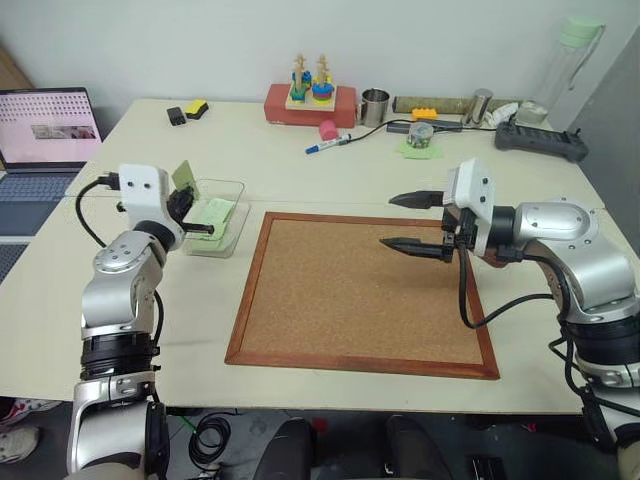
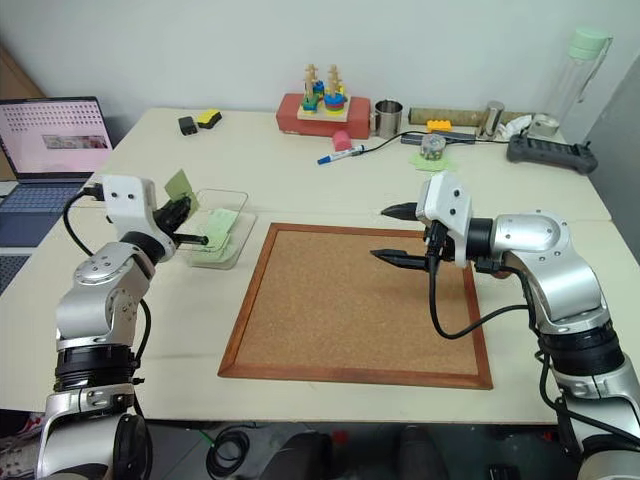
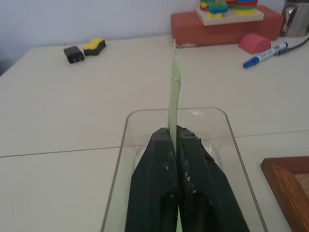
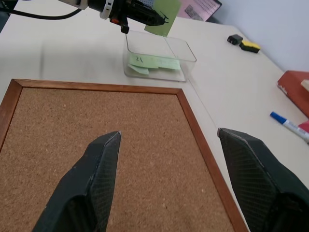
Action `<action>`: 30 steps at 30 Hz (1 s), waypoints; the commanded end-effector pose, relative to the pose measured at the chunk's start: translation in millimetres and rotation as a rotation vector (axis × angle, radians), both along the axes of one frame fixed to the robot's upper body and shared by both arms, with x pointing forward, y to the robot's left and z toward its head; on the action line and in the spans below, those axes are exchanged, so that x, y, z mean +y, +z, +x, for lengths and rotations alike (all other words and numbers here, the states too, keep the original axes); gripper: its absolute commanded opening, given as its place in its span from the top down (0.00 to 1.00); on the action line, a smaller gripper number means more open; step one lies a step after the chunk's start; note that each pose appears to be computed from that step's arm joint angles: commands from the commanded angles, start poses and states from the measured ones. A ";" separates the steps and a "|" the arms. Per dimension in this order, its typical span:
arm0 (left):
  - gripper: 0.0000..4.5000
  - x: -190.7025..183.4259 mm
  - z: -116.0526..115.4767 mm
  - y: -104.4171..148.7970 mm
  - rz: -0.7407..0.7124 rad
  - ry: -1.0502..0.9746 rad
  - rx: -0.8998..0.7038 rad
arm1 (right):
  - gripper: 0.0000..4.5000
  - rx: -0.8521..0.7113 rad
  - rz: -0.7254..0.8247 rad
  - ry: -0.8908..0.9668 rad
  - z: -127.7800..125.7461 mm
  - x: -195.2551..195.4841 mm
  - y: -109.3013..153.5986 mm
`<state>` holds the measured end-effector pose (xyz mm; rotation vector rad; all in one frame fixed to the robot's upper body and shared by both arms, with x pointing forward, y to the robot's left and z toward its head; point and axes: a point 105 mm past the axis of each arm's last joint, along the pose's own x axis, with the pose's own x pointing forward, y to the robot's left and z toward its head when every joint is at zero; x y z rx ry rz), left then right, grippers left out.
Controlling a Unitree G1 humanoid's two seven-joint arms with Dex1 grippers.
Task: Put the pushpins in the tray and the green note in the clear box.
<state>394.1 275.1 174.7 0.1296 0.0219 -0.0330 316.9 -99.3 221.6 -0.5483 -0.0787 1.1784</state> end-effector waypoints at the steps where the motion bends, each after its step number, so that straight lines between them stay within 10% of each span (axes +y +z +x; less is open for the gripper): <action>1: 0.74 3.8 -1.3 19.2 0.052 0.000 -0.069 | 0.25 -0.055 -0.002 0.001 -5.6 -1.2 12.3; 16: 0.09 -3.7 -43.7 44.1 0.241 -0.228 -0.060 | 0.25 -0.039 -0.005 -0.150 8.0 -42.6 0.2; 30: 0.09 17.8 -126.9 4.7 0.417 -0.556 0.326 | 0.25 0.117 -0.159 -0.333 -30.3 -134.1 -10.9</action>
